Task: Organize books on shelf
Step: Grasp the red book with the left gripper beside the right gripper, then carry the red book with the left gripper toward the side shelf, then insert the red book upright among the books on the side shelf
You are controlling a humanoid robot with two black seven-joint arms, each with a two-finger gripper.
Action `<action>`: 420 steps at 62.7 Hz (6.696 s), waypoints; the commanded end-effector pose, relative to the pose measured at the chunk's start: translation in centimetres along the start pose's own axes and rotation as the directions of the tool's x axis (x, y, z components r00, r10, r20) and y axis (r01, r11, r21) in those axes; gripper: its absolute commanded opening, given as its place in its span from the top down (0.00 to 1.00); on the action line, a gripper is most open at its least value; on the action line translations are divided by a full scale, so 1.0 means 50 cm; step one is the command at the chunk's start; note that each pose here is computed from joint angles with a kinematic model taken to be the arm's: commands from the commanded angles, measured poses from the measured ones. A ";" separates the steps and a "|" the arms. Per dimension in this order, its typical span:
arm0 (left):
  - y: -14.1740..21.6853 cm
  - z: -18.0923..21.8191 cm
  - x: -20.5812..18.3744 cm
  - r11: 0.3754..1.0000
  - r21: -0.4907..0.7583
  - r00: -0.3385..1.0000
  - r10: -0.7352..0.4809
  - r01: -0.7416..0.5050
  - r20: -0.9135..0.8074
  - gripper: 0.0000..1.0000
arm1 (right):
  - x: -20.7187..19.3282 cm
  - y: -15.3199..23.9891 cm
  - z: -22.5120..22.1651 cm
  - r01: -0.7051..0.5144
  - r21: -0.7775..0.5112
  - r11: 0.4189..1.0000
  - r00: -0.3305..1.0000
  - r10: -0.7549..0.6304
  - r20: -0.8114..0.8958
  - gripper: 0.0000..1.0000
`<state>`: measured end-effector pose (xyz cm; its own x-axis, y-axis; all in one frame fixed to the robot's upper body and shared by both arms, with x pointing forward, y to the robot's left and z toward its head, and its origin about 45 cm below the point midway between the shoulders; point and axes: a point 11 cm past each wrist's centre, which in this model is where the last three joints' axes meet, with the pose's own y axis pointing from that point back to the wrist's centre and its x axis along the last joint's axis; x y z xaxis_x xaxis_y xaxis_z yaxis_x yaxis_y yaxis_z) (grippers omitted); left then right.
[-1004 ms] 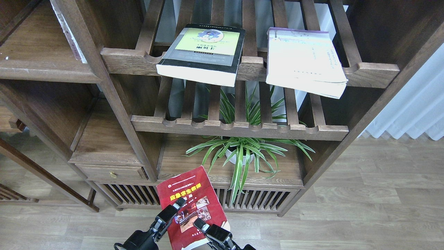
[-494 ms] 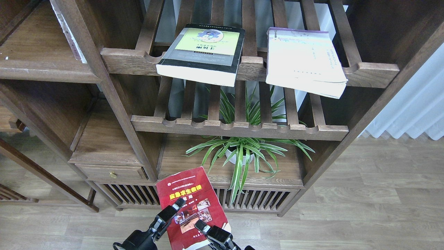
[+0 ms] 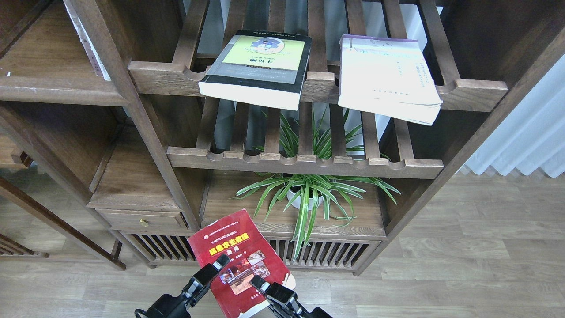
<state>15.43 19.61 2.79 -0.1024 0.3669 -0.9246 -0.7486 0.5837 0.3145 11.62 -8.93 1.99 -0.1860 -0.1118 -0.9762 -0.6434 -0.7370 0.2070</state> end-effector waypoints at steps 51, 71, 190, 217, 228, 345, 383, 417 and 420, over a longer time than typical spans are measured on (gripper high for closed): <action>0.016 0.045 0.012 0.998 -0.054 1.000 0.023 -0.022 0.020 0.92 | -0.001 -0.002 -0.012 0.002 0.018 1.000 1.000 -0.002 -0.004 0.41; 0.016 0.044 0.012 0.998 -0.051 1.000 0.023 -0.022 0.020 0.92 | 0.051 0.015 -0.015 -0.086 -0.010 0.996 0.996 0.086 -0.021 0.23; 0.353 0.651 -0.370 0.915 -0.372 0.692 0.165 0.159 0.702 0.94 | 0.091 0.033 -0.037 -0.156 0.021 0.987 0.987 0.157 -0.031 0.00; 0.391 0.766 -0.505 0.872 -0.437 0.435 0.313 0.222 0.844 0.94 | 0.092 0.034 -0.035 -0.158 0.018 0.987 0.987 0.158 -0.030 0.00; 0.379 0.796 -0.581 0.845 -0.441 0.328 0.342 0.302 0.880 0.93 | 0.092 0.034 -0.034 -0.158 0.017 0.987 0.987 0.158 -0.030 0.00; 0.087 0.835 -0.632 0.904 -0.354 0.264 0.289 0.241 0.920 0.92 | 0.094 0.036 -0.031 -0.160 0.016 0.987 0.987 0.160 -0.028 0.00; 0.072 0.833 -0.626 0.913 -0.343 0.258 0.285 0.220 0.923 0.74 | 0.096 0.038 -0.031 -0.164 0.016 0.986 0.986 0.165 -0.028 0.00; 0.080 0.834 -0.673 0.895 -0.340 0.244 0.275 0.289 0.930 0.61 | 0.098 0.039 -0.031 -0.167 0.016 0.986 0.986 0.167 -0.027 0.00; 0.088 0.838 -0.685 0.887 -0.346 0.244 0.278 0.306 0.929 0.60 | 0.097 0.038 -0.032 -0.166 0.016 0.986 0.986 0.166 -0.028 0.00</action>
<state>43.26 39.62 43.27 0.3823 0.9221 0.0603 -0.9223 0.3848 -0.0360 10.59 -11.94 -2.49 -0.2714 -0.2514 -0.9291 -0.6153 -0.6970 0.3683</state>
